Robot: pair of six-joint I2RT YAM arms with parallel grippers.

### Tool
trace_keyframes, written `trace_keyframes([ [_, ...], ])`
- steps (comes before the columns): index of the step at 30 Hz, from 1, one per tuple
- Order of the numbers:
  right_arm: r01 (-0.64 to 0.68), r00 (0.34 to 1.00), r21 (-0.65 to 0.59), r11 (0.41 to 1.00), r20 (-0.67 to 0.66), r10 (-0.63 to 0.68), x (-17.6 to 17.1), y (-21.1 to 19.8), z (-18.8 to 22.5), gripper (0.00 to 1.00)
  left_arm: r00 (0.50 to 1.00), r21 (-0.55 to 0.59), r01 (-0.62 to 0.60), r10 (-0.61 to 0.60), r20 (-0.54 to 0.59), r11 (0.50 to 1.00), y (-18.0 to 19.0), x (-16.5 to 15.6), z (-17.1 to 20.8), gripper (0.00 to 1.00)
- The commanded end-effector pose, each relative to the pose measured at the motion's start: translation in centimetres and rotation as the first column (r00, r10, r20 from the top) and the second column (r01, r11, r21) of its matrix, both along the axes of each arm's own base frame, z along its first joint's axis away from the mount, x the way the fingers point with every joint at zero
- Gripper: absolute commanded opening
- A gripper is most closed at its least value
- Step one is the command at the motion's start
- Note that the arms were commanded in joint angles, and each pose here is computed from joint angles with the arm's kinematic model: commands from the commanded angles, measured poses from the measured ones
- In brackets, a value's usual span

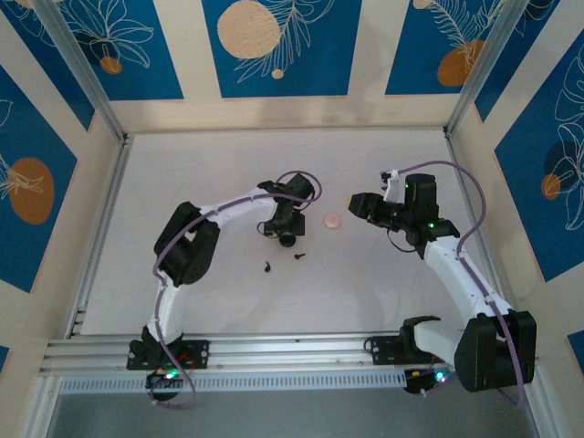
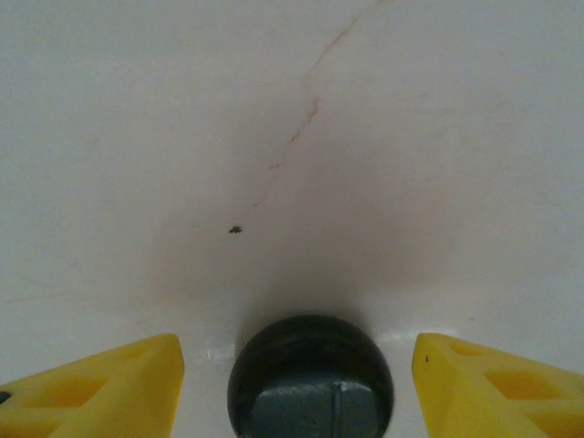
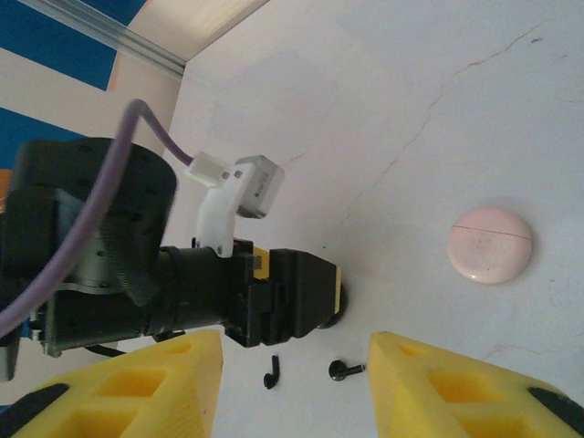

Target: Insert the wireless bluetooth earbuds into the charging case

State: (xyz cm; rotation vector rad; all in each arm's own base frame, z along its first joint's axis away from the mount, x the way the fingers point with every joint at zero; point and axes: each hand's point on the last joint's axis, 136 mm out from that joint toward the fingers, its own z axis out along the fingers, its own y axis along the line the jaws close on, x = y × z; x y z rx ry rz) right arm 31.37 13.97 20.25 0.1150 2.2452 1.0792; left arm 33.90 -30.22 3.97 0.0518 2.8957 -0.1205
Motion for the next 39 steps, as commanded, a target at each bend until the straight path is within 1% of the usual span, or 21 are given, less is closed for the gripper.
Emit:
trace_keyframes([
  [1,-0.016,1.000,0.008,1.000,0.027,0.016,0.3,0.4,1.0,0.46,1.000,0.026,-0.028,0.028,-0.009,0.999,-0.1,-0.2,0.0,0.67],
  [14,-0.022,0.999,0.013,1.000,0.031,0.022,0.2,0.6,1.3,0.46,0.998,0.047,-0.024,0.027,-0.058,0.999,-0.4,-0.7,-1.9,0.64],
  [19,-0.022,0.999,0.012,1.000,0.032,0.022,0.2,0.6,1.3,0.46,0.996,0.048,-0.022,0.026,-0.088,0.999,-0.6,-1.0,-2.6,0.60],
  [23,-0.023,0.999,0.009,1.000,0.035,0.023,0.1,0.6,1.5,0.46,0.993,0.029,-0.012,0.016,-0.114,1.000,-1.1,-1.7,-2.7,0.51],
  [27,-0.023,0.999,0.005,1.000,0.035,0.023,0.1,0.6,1.5,0.46,0.994,0.022,0.001,0.001,-0.106,1.000,-1.0,-2.0,-1.7,0.47],
  [32,-0.033,0.999,0.009,0.999,0.033,0.032,0.0,0.7,1.4,0.46,0.997,0.004,0.022,-0.021,-0.072,1.000,-0.7,-2.1,0.4,0.46],
  [36,-0.073,0.997,0.015,0.997,0.028,0.073,-0.6,1.1,1.0,0.46,0.999,-0.023,0.037,-0.038,-0.039,0.999,-0.7,-2.1,2.2,0.46],
  [39,-0.116,0.993,0.032,0.993,0.017,0.115,-1.3,1.6,0.4,0.46,0.997,-0.065,0.072,-0.072,-0.010,0.995,-1.0,-2.2,3.5,0.45],
])
